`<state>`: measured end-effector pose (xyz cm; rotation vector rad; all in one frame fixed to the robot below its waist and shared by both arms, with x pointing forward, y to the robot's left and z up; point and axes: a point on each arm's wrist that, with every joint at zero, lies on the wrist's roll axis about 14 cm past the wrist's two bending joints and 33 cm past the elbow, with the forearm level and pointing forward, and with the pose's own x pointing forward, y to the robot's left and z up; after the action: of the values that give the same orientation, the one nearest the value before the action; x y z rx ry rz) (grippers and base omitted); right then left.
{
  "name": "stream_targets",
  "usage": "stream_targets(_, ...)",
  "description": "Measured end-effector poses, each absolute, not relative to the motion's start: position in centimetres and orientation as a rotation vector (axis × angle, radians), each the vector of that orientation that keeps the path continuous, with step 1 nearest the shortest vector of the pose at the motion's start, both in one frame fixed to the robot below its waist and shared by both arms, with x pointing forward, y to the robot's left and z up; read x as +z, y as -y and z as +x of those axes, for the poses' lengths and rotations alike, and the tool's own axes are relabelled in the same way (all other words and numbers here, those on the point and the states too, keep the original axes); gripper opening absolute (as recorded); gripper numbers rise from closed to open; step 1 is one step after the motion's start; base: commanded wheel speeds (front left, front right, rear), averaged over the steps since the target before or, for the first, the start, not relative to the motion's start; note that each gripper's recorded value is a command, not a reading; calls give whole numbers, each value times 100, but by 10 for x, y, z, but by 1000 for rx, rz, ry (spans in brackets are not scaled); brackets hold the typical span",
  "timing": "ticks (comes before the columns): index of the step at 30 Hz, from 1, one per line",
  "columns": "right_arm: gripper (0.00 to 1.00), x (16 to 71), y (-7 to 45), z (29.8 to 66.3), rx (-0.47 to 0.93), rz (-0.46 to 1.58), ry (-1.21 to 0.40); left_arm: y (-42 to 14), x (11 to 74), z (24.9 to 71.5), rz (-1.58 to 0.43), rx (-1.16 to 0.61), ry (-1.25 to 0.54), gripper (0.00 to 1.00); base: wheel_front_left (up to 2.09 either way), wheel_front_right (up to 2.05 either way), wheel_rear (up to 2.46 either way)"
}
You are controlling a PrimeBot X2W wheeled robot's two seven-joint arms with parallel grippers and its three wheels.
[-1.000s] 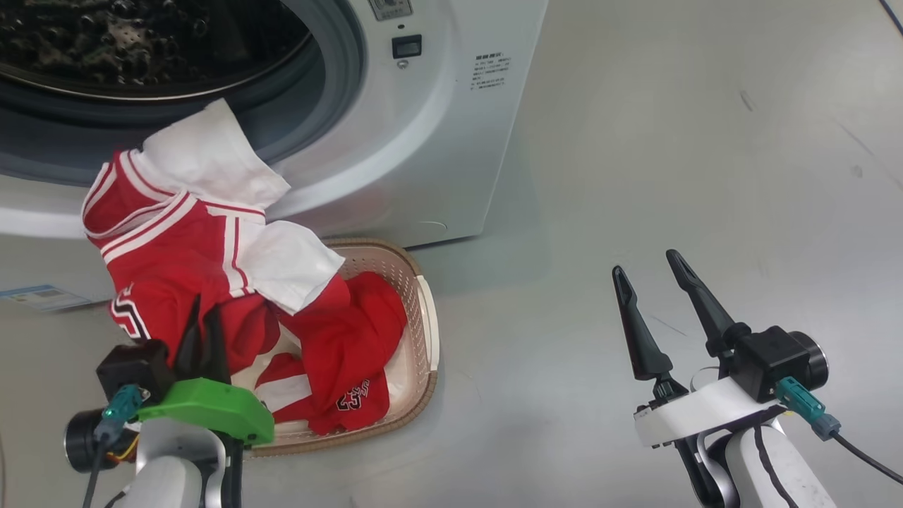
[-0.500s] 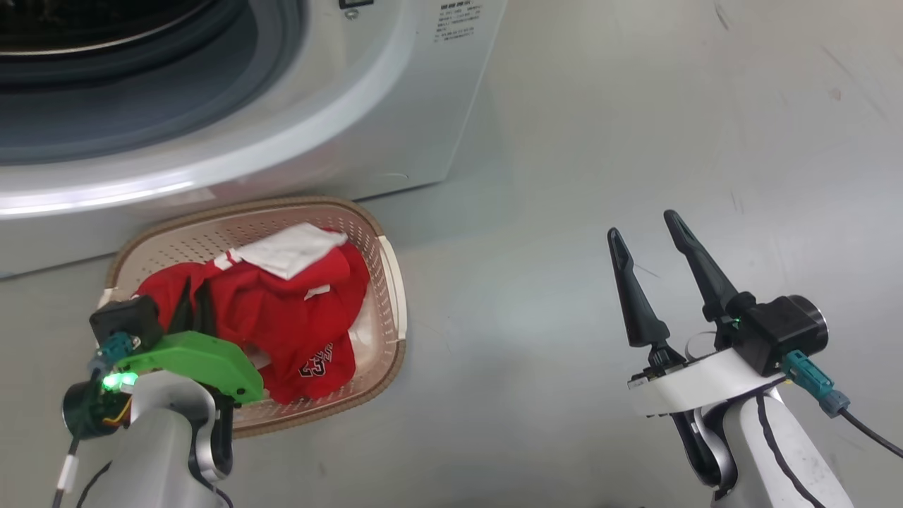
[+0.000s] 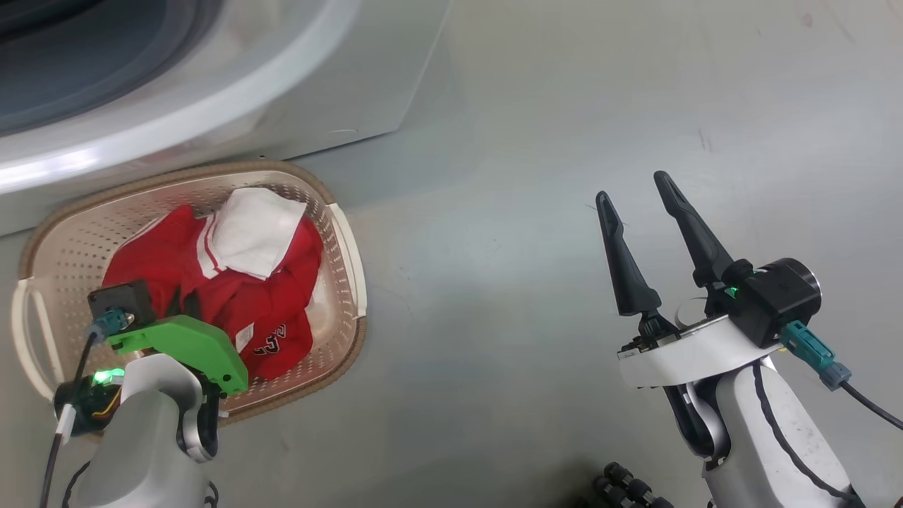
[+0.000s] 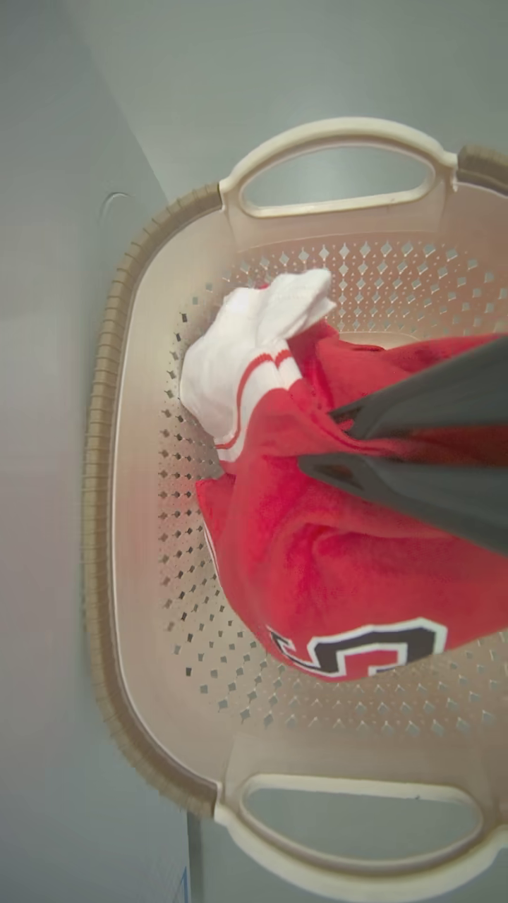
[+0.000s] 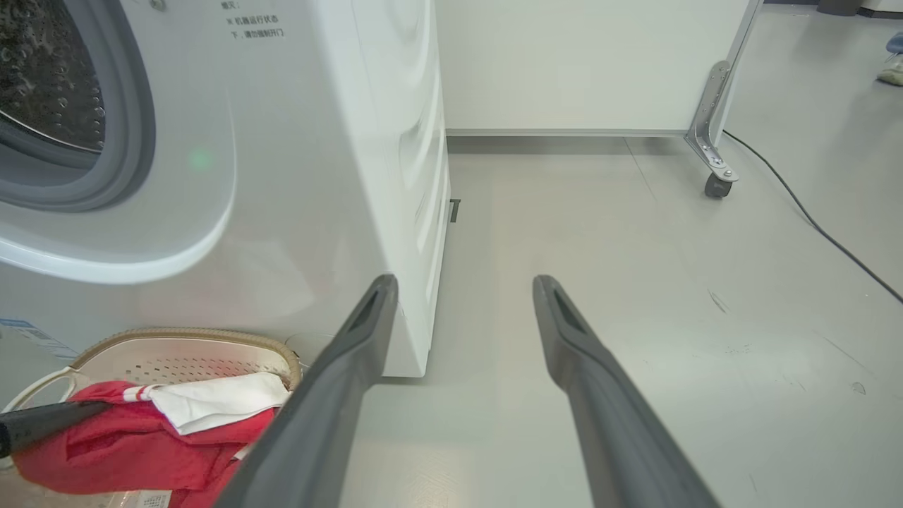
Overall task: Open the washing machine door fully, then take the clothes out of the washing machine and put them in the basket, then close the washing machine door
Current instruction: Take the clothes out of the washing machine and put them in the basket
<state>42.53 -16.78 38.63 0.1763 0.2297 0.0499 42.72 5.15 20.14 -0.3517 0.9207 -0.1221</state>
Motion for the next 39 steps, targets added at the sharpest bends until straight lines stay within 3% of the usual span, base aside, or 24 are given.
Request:
stream_targets(4,100,382,172,424,39,171,-243,-48,186,421,-334,-131,-973,0,0,0,0)
stream_targets(5,100,381,173,424,36,169,-246,-47,184,421,-333,-134,-980,7,0,0,0)
stream_targets(7,100,379,175,423,31,167,-251,-45,180,421,-329,-138,-991,43,0,0,0)
stream_targets(8,100,379,175,423,29,166,-253,-45,179,421,-327,-137,-997,82,0,0,0)
stream_targets(9,100,378,176,422,27,168,-255,-45,177,420,-324,-138,-1003,100,0,0,0)
stream_targets(20,100,386,177,425,22,175,-233,-56,184,420,-308,-128,-969,100,0,0,0)
stream_targets(39,100,424,176,429,45,155,-131,-80,284,469,-307,-130,-567,100,0,0,0)
